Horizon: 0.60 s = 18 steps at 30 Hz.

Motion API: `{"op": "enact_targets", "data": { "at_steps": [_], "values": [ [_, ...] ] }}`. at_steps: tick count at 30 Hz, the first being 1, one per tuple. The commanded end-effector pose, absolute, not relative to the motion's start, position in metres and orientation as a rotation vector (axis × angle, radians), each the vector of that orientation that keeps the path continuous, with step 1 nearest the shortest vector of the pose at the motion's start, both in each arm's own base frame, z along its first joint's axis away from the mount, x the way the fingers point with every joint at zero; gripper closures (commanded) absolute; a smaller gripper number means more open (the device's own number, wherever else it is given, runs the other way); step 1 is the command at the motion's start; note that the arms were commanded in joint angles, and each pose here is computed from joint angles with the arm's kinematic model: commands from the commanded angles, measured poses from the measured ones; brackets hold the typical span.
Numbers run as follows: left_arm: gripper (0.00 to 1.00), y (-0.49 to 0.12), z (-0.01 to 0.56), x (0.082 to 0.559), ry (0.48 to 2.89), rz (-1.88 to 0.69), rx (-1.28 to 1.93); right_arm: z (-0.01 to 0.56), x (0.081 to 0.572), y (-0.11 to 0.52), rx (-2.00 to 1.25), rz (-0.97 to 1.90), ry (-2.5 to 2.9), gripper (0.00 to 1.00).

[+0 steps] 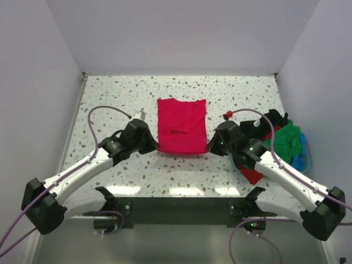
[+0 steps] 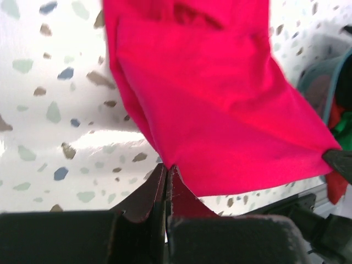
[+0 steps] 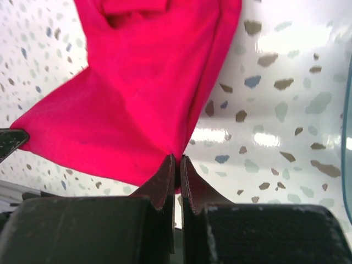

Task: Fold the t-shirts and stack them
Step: Fold the tshirt

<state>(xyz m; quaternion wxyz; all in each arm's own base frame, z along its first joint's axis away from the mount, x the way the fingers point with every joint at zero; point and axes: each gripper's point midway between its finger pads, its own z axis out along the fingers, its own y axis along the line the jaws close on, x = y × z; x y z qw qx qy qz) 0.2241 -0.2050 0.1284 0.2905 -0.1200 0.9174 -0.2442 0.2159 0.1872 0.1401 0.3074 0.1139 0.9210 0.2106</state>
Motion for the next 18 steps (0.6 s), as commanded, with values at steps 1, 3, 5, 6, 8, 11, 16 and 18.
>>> {"op": "enact_targets", "data": {
  "at_steps": [1, 3, 5, 6, 8, 11, 16, 18],
  "values": [
    [1.00, -0.209, 0.169, 0.255, 2.340, -0.610, -0.317, 0.172, 0.235, 0.177, 0.291, 0.462, 2.353, 1.00],
    [1.00, -0.214, 0.184, 0.273, 2.311, -0.596, -0.327, 0.183, 0.252, 0.180, 0.288, 0.445, 2.323, 1.00],
    [1.00, -0.214, 0.197, 0.293, 2.274, -0.570, -0.340, 0.196, 0.273, 0.184, 0.286, 0.439, 2.289, 1.00],
    [1.00, -0.214, 0.200, 0.301, 2.261, -0.568, -0.345, 0.200, 0.283, 0.180, 0.308, 0.432, 2.278, 1.00],
    [1.00, -0.214, 0.209, 0.324, 2.243, -0.569, -0.346, 0.214, 0.303, 0.184, 0.314, 0.461, 2.243, 1.00],
    [1.00, -0.211, 0.219, 0.353, 2.228, -0.543, -0.351, 0.227, 0.333, 0.188, 0.324, 0.491, 2.210, 1.00],
    [1.00, -0.210, 0.229, 0.388, 2.196, -0.495, -0.353, 0.223, 0.376, 0.190, 0.349, 0.505, 2.227, 1.00],
    [1.00, -0.208, 0.230, 0.400, 2.199, -0.450, -0.367, 0.226, 0.389, 0.189, 0.364, 0.522, 2.224, 1.00]
  ]
}}
